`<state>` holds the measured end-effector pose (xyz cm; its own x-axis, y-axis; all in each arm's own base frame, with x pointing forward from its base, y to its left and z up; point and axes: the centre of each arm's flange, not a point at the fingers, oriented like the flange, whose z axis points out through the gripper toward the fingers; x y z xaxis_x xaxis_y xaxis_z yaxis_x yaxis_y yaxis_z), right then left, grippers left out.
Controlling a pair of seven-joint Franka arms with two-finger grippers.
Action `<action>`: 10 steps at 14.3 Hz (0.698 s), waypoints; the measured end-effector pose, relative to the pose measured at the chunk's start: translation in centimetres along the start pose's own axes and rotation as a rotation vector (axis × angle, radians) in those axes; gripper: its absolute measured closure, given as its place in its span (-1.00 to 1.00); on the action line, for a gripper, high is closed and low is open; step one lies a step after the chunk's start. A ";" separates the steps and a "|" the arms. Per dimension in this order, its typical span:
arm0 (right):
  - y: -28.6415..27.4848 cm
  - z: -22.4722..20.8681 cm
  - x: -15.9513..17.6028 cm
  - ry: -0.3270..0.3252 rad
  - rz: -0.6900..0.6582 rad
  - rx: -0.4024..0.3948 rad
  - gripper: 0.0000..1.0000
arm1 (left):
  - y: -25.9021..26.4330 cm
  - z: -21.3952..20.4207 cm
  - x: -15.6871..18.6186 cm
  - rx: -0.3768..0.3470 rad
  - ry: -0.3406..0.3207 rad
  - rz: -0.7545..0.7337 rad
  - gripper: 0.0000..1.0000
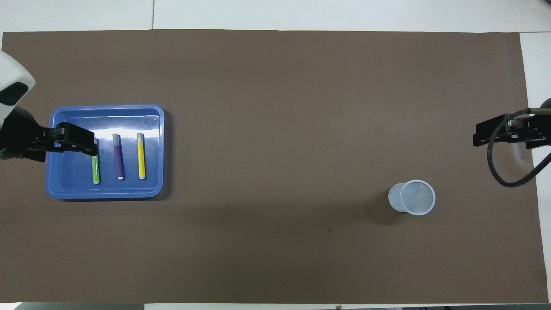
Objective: Transfer and insert pens with both arms
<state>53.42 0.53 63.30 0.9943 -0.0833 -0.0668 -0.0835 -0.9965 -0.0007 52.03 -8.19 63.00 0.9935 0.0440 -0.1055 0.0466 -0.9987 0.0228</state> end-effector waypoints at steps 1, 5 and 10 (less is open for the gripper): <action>0.0 0.0 0.0 0.001 0.000 0.000 -1.00 | -0.3 0.1 0.1 0.000 -0.002 -0.004 -1.00; -0.1 0.0 0.0 0.002 -0.001 0.000 -1.00 | -2.8 2.3 0.9 -0.002 -0.029 0.016 -1.00; 0.0 0.0 0.0 0.002 0.000 0.000 -1.00 | -8.5 9.8 3.5 -0.016 -0.006 0.027 -1.00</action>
<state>53.44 0.54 63.32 0.9944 -0.0832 -0.0649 -0.0835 -0.9965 -0.0009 54.05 0.14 52.73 0.9937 0.0168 -0.1109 0.0215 -0.9989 0.0421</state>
